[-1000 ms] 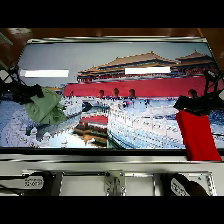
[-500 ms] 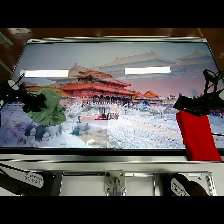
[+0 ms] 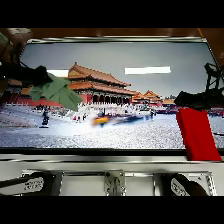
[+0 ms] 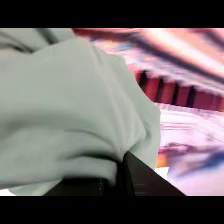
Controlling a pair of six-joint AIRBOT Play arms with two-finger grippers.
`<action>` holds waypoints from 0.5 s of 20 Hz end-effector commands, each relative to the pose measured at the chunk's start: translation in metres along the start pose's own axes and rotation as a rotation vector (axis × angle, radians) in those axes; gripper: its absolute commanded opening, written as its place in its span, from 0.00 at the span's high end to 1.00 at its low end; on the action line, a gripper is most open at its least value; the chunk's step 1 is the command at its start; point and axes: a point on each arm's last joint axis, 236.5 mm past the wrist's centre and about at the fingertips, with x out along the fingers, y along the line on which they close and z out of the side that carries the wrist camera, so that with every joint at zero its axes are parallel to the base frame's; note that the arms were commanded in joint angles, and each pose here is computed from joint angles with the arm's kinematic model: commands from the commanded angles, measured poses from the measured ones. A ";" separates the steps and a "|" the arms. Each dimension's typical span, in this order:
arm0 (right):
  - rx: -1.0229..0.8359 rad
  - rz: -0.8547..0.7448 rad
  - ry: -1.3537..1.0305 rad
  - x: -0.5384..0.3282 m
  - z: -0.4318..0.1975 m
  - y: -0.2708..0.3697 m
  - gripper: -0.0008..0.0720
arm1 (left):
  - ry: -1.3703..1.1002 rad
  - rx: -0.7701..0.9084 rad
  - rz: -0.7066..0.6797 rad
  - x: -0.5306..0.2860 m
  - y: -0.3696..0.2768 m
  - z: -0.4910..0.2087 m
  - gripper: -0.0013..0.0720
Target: Fold the shirts.
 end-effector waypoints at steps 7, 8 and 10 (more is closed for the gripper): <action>-0.113 0.023 -0.248 -0.110 0.031 0.037 0.11 | -0.118 0.366 -0.461 -0.040 -0.285 -0.089 0.93; -0.126 0.028 -0.178 -0.105 0.015 0.038 0.11 | -0.047 0.352 -0.453 -0.016 -0.286 -0.111 0.93; -0.131 0.039 -0.047 -0.088 -0.015 0.035 0.11 | 0.108 0.327 -0.409 0.040 -0.277 -0.162 0.93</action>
